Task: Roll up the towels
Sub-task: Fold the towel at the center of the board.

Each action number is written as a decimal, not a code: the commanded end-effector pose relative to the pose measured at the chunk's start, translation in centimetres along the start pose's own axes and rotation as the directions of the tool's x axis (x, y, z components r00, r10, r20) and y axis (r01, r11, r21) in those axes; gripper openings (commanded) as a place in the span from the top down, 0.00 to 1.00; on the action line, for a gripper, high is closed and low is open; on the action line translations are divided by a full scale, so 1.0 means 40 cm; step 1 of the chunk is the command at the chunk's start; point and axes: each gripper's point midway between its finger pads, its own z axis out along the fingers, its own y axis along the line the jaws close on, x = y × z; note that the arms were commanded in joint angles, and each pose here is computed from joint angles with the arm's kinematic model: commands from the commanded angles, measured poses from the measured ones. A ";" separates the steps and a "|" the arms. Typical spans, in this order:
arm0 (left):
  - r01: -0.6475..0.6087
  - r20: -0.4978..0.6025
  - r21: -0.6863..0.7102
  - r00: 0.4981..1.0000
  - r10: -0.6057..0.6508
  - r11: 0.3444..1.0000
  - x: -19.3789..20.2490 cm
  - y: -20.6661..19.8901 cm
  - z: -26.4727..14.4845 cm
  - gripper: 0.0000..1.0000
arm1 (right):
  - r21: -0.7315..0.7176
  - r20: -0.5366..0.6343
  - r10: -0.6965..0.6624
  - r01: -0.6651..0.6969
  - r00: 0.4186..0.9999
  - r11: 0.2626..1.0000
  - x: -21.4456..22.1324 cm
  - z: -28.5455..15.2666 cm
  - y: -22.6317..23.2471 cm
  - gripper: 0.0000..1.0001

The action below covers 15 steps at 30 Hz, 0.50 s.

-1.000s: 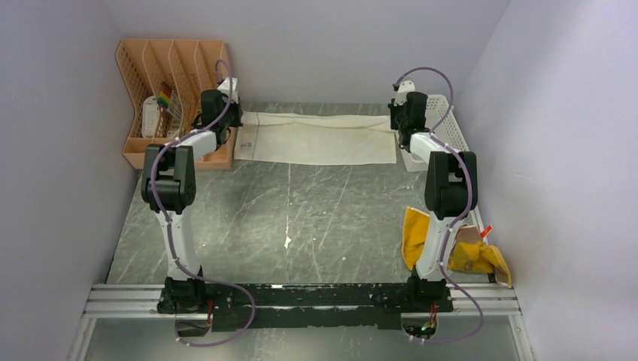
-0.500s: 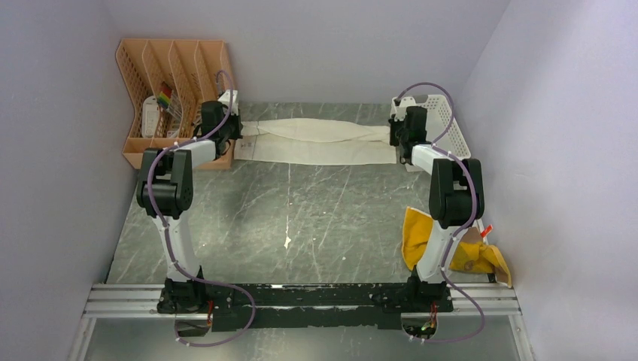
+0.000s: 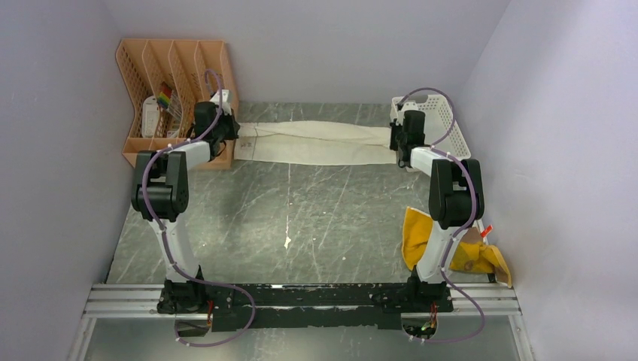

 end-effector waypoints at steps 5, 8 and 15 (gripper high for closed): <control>0.043 -0.024 -0.112 0.999 -0.046 0.993 0.014 0.098 -0.033 0.93 | 0.125 -0.020 0.051 -0.048 0.998 0.991 0.024 -0.031 -0.047 1.00; 0.048 -0.026 -0.125 0.998 -0.052 0.991 0.016 0.106 -0.044 0.93 | 0.152 -0.031 0.066 -0.061 0.997 0.987 0.032 -0.034 -0.058 1.00; 0.066 -0.023 -0.159 0.997 -0.071 0.985 0.051 0.113 -0.070 0.93 | 0.156 -0.033 0.099 -0.093 0.995 0.983 0.032 -0.045 -0.055 1.00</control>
